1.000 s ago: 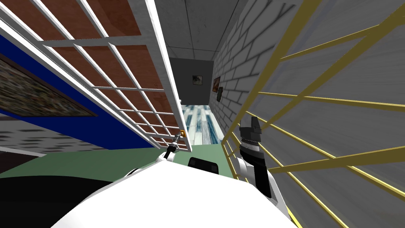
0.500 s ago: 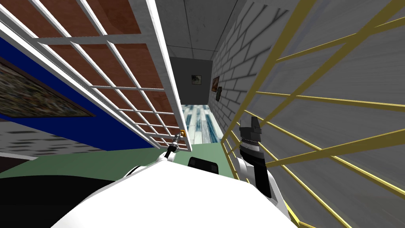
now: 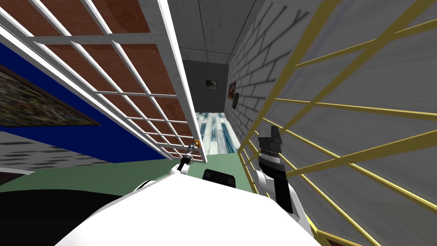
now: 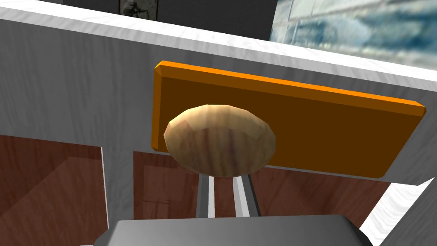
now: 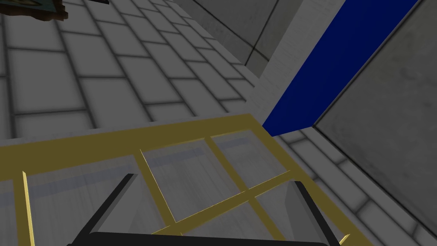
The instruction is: Pull the door open
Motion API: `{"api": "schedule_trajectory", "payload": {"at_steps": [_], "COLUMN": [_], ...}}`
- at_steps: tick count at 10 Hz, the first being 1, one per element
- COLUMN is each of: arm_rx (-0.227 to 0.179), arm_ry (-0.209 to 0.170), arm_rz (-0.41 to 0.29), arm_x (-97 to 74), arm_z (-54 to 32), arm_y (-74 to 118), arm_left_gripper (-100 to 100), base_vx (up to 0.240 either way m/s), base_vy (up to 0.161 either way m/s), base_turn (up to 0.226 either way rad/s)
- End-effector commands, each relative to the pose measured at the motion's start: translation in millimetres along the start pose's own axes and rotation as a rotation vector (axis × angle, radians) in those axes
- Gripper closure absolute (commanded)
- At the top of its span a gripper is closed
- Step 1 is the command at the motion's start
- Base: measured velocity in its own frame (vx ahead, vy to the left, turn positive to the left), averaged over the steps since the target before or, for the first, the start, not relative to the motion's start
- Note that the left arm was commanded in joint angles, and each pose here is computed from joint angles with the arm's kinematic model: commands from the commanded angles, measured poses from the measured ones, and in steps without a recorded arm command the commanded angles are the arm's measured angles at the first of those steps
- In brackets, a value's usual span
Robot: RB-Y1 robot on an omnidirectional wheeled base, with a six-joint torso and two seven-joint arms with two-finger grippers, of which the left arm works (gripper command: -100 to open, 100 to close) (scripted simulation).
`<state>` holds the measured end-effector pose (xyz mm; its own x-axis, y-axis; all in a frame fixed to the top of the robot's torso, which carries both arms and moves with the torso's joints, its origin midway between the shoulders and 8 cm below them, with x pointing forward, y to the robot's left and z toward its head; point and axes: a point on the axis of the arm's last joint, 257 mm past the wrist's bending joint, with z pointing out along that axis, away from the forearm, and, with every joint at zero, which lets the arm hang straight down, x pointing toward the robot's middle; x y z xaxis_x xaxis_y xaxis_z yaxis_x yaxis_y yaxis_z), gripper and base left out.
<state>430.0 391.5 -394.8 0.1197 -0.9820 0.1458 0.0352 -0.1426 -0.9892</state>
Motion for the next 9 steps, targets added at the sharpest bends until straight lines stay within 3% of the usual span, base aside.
{"api": "schedule_trajectory", "payload": {"at_steps": [1, 2, 3, 4, 9], "arm_rx": [0.004, 0.023, 0.003, -0.003, 0.006], "arm_ry": [0.029, 0.037, 0.027, -0.008, -0.024], "arm_rz": [-0.041, -0.041, -0.089, -0.100, -0.272], "arm_x": [21.9, 24.8, 22.4, 0.8, 5.7], "arm_z": [4.3, 8.8, 5.6, 2.2, 6.8], "arm_y": [4.5, -2.8, 4.7, 3.1, 3.3], "arm_left_gripper": [100, 100, 100, -100, -100], "base_vx": [-0.028, 0.000, -0.027, -0.039, -0.073], "base_vy": [0.006, 0.000, 0.015, 0.039, -0.002], "base_turn": [-0.014, 0.000, -0.061, -0.002, -0.052]}}
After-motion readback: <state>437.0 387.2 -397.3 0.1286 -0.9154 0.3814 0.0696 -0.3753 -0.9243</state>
